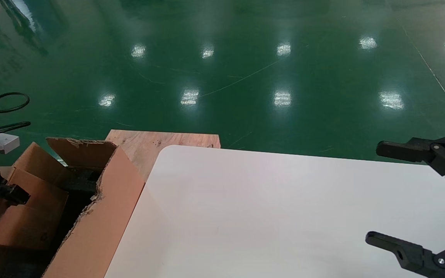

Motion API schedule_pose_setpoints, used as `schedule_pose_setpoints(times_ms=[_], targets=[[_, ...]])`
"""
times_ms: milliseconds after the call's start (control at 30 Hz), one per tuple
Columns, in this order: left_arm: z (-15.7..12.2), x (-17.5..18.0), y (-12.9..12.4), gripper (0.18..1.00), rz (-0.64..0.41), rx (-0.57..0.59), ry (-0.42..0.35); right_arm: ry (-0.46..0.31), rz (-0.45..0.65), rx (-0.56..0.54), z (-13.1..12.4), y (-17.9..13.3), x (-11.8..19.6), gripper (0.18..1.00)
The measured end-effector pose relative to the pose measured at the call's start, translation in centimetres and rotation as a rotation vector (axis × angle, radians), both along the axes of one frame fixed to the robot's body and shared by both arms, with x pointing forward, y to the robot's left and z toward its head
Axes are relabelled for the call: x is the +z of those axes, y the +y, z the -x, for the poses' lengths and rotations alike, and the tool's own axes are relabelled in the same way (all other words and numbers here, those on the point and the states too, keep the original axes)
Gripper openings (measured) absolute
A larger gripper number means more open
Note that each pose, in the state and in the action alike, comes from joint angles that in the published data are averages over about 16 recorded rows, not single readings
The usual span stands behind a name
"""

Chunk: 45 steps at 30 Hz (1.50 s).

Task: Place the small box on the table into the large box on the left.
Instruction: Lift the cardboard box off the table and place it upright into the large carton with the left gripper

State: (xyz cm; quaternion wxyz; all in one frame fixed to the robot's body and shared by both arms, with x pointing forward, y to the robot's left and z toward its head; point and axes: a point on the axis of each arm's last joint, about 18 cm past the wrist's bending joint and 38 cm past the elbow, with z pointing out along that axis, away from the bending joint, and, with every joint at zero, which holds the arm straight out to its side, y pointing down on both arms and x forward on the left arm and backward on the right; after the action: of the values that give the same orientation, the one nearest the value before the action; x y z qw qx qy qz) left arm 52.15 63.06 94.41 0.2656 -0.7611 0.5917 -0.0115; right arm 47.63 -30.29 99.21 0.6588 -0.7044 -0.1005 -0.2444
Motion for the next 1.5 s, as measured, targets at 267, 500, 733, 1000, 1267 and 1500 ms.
schedule_pose_setpoints(times_ms=[267,500,733,1000,1267,1500], targets=[[0.7,-0.4,1.6,0.278,-0.042,0.02,0.0,0.0,0.0,0.0,0.0,0.0,0.0,1.001],[0.7,-0.2,2.2,0.277,-0.069,-0.001,-0.012,0.0,0.0,0.0,0.0,0.0,0.0,1.001],[0.4,0.2,2.0,0.277,-0.067,-0.035,-0.03,0.0,0.0,0.0,0.0,0.0,0.0,1.001],[0.3,0.4,1.9,0.295,-0.06,-0.052,-0.041,0.0,0.0,0.0,0.0,0.0,0.0,1.001],[0.2,0.3,1.8,0.365,-0.061,-0.048,-0.04,0.0,0.0,0.0,0.0,0.0,0.0,1.001],[0.2,0.3,1.8,0.473,-0.063,-0.046,-0.039,0.0,0.0,0.0,0.0,0.0,0.0,1.001]])
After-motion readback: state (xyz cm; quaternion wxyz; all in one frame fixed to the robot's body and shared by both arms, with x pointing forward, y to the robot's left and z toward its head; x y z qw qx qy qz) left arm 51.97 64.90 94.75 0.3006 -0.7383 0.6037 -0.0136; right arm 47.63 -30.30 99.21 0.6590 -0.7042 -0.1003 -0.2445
